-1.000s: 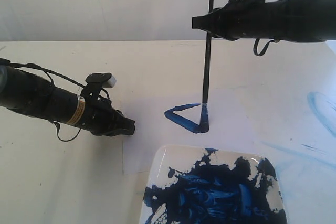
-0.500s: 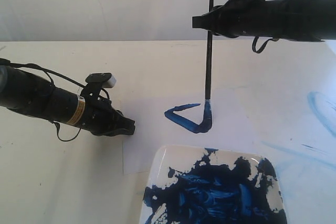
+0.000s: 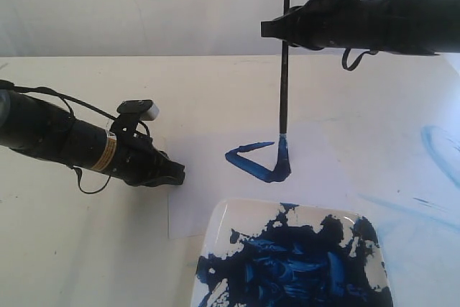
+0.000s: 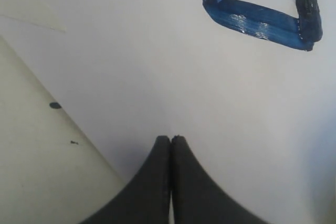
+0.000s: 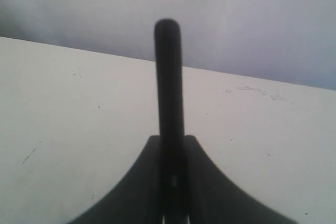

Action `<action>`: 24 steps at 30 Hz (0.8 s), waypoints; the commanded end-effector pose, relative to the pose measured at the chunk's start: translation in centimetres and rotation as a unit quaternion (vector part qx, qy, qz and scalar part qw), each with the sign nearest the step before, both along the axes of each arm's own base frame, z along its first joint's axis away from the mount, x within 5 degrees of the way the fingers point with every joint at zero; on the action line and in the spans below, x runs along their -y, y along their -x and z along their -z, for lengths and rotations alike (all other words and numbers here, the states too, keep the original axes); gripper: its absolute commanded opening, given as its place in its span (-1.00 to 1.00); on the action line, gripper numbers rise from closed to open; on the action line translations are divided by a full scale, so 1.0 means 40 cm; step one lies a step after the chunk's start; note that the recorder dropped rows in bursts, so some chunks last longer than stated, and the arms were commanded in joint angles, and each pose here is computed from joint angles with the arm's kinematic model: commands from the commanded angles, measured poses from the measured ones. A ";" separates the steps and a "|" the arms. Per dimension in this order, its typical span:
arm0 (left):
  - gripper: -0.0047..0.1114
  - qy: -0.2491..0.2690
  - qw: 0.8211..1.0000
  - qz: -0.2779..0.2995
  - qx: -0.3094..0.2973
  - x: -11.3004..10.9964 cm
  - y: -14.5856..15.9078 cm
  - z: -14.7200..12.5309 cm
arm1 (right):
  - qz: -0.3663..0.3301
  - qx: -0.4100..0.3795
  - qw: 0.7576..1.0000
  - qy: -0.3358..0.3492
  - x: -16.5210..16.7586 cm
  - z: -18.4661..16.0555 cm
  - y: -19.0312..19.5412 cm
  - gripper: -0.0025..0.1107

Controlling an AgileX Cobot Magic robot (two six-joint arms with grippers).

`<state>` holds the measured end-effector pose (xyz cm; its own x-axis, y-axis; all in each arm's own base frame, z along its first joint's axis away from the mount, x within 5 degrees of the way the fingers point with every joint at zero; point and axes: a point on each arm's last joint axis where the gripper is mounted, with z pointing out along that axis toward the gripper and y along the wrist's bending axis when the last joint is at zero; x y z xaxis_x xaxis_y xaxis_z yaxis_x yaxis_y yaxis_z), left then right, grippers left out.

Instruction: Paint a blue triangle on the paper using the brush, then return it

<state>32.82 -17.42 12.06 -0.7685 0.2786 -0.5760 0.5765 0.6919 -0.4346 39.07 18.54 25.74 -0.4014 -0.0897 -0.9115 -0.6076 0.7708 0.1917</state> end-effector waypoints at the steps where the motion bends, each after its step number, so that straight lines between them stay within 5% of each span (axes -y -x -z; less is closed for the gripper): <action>1: -0.92 -0.016 1.000 -0.001 0.008 -0.005 0.001 0.003 | -0.001 0.015 1.000 0.001 0.001 -0.016 -0.013 -0.96; 24: -0.92 -0.016 1.000 -0.001 0.008 -0.005 0.001 0.003 | 0.008 0.026 1.000 0.002 -0.012 -0.012 -0.061 -0.96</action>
